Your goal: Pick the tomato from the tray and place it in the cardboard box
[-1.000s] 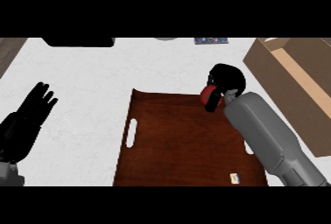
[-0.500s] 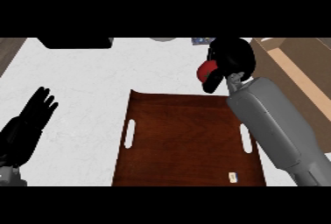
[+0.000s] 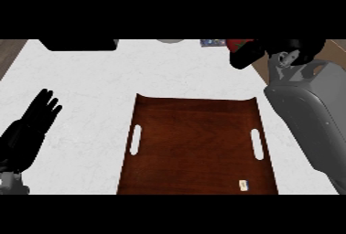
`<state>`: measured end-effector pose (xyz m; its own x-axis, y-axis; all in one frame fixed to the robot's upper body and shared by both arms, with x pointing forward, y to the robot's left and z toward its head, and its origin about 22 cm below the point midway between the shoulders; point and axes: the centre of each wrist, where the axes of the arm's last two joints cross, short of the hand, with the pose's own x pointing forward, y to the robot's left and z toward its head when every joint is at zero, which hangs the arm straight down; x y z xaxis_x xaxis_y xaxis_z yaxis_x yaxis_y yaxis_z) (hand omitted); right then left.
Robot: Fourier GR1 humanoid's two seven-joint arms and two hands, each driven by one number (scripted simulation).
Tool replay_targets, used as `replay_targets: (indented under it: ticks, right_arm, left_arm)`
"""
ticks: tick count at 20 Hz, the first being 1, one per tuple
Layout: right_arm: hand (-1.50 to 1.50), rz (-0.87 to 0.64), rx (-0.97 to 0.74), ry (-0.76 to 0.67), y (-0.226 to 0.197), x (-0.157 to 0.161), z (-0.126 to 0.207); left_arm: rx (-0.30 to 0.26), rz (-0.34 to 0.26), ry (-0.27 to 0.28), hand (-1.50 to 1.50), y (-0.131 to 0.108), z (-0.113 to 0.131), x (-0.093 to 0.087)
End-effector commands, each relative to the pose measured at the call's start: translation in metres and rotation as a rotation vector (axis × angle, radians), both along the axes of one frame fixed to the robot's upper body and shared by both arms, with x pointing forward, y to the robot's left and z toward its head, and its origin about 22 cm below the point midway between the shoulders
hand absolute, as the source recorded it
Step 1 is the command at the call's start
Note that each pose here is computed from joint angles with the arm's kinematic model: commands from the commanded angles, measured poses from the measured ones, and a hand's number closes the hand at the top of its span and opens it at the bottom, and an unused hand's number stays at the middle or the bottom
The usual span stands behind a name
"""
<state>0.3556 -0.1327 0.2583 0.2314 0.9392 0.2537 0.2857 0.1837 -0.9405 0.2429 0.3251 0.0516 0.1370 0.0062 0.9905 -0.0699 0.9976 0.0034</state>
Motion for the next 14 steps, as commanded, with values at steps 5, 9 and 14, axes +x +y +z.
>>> replay_targets:
  ticks: [5, 9, 14]
  right_arm:
    - [1.5, -0.205, 0.012, -0.084, -0.051, -0.005, 0.047]
    - [1.5, -0.239, -0.02, -0.033, -0.081, 0.007, 0.034]
    - [1.5, -0.213, 0.005, -0.043, -0.128, 0.026, 0.025]
  left_arm:
    - [0.01, 0.015, -0.021, 0.0, -0.017, 0.004, -0.003]
    - [0.021, 0.006, -0.018, 0.0, -0.007, 0.002, -0.01]
    - [-0.006, -0.016, -0.016, 0.0, -0.002, -0.009, -0.012]
